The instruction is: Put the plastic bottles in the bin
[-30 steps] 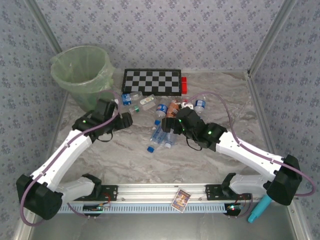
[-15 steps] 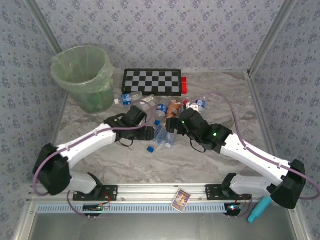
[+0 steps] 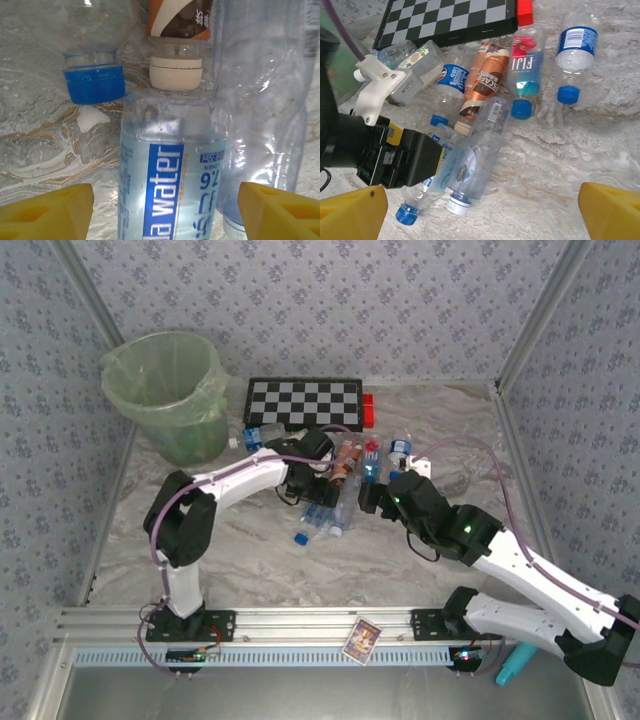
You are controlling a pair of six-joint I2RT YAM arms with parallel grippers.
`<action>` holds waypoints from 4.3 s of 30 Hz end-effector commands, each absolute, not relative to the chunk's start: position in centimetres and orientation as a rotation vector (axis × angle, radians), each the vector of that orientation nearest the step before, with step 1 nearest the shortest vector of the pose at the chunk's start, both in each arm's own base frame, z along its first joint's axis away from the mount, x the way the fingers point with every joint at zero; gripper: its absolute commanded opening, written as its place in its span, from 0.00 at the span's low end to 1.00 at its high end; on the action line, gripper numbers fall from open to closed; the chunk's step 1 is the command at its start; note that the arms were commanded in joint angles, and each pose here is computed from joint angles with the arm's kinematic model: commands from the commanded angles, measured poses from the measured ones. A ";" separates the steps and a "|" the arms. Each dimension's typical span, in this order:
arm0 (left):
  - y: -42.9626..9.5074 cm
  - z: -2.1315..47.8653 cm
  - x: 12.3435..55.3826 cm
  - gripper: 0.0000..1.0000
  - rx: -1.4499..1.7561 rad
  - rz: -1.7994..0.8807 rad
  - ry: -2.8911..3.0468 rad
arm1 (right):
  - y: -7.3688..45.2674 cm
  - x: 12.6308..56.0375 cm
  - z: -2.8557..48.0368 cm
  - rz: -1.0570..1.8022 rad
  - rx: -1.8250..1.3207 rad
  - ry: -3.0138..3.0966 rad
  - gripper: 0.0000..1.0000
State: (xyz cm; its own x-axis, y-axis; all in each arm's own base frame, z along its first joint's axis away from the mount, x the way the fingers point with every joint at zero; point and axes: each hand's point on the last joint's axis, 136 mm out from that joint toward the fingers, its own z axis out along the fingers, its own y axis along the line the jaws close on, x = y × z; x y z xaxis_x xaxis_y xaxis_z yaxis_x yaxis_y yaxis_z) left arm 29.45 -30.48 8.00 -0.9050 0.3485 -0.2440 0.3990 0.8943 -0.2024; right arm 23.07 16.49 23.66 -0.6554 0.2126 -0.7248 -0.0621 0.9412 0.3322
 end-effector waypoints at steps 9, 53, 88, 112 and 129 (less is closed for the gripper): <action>-30.8 5.6 28.7 0.75 0.773 -0.235 2.997 | 13.6 22.8 23.2 0.343 0.178 2.245 1.00; -18.2 30.5 36.0 0.52 0.016 -0.441 2.462 | 18.7 26.6 27.1 0.492 0.030 2.171 1.00; 9.3 46.5 43.2 0.47 -1.161 -0.407 1.368 | 20.5 27.0 29.9 0.639 -0.136 2.039 1.00; 11.6 40.1 52.8 0.51 -1.351 -0.411 1.449 | 21.2 26.9 32.9 0.663 -0.195 1.955 0.99; 10.8 42.2 51.5 0.98 -1.286 -0.365 1.584 | 21.1 27.0 31.9 0.645 -0.172 1.985 1.00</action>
